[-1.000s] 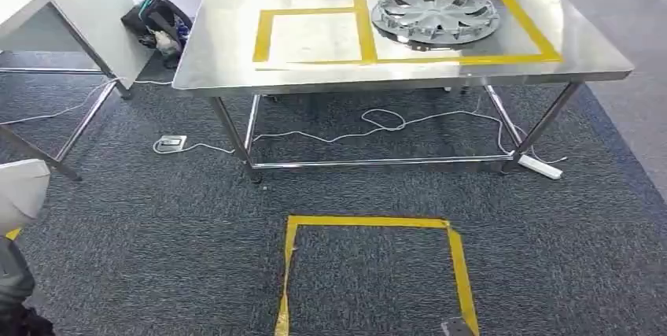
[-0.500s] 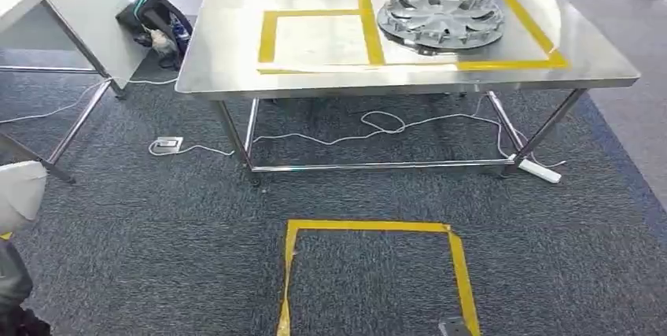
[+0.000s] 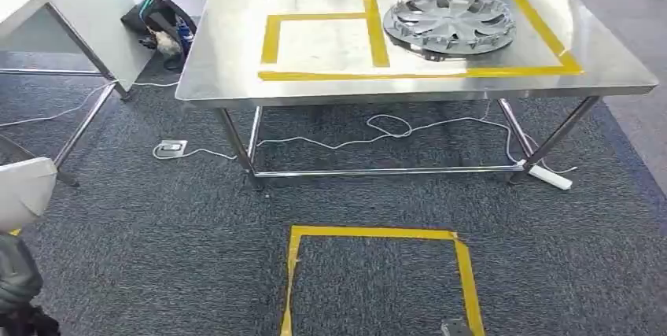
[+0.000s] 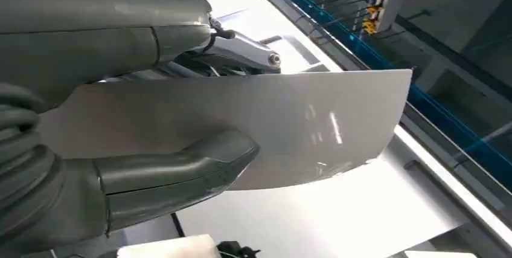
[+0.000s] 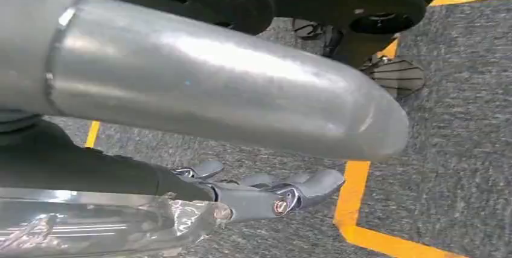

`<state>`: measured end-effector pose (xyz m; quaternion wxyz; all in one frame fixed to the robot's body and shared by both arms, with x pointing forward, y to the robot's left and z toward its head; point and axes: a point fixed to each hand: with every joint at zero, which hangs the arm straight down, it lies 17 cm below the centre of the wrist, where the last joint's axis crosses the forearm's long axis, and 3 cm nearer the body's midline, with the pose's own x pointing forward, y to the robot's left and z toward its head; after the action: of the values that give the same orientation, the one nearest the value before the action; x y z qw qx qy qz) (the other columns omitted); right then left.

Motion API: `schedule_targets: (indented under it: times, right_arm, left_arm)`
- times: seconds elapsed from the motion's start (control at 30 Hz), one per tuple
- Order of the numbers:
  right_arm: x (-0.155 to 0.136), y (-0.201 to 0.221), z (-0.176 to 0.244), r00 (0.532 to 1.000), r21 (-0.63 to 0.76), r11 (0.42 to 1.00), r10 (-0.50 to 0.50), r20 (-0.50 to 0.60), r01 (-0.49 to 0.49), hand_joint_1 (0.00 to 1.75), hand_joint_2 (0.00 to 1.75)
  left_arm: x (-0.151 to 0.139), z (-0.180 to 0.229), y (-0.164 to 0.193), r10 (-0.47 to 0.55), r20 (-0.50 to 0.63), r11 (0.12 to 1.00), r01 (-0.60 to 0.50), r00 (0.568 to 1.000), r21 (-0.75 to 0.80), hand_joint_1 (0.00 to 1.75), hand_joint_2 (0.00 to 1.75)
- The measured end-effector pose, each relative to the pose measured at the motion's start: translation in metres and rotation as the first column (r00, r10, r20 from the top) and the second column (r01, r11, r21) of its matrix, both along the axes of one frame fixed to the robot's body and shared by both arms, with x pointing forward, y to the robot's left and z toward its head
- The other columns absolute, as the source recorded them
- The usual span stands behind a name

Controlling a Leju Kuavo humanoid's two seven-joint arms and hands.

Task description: Take the parts from the cabinet and place them on the table.

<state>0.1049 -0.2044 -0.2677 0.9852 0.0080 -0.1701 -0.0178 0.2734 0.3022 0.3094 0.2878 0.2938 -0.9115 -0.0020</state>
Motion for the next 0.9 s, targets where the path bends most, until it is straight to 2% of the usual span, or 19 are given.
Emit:
schedule_targets:
  times: [0.9]
  right_arm:
    - [0.0, 0.008, 0.001, 1.0, 0.001, 1.0, 0.026, 0.0, -0.026, 0.0, 0.0]
  left_arm:
    - [-0.012, -0.006, 0.013, 0.02, -0.034, 1.0, -0.019, 0.999, 0.003, 1.75, 1.75]
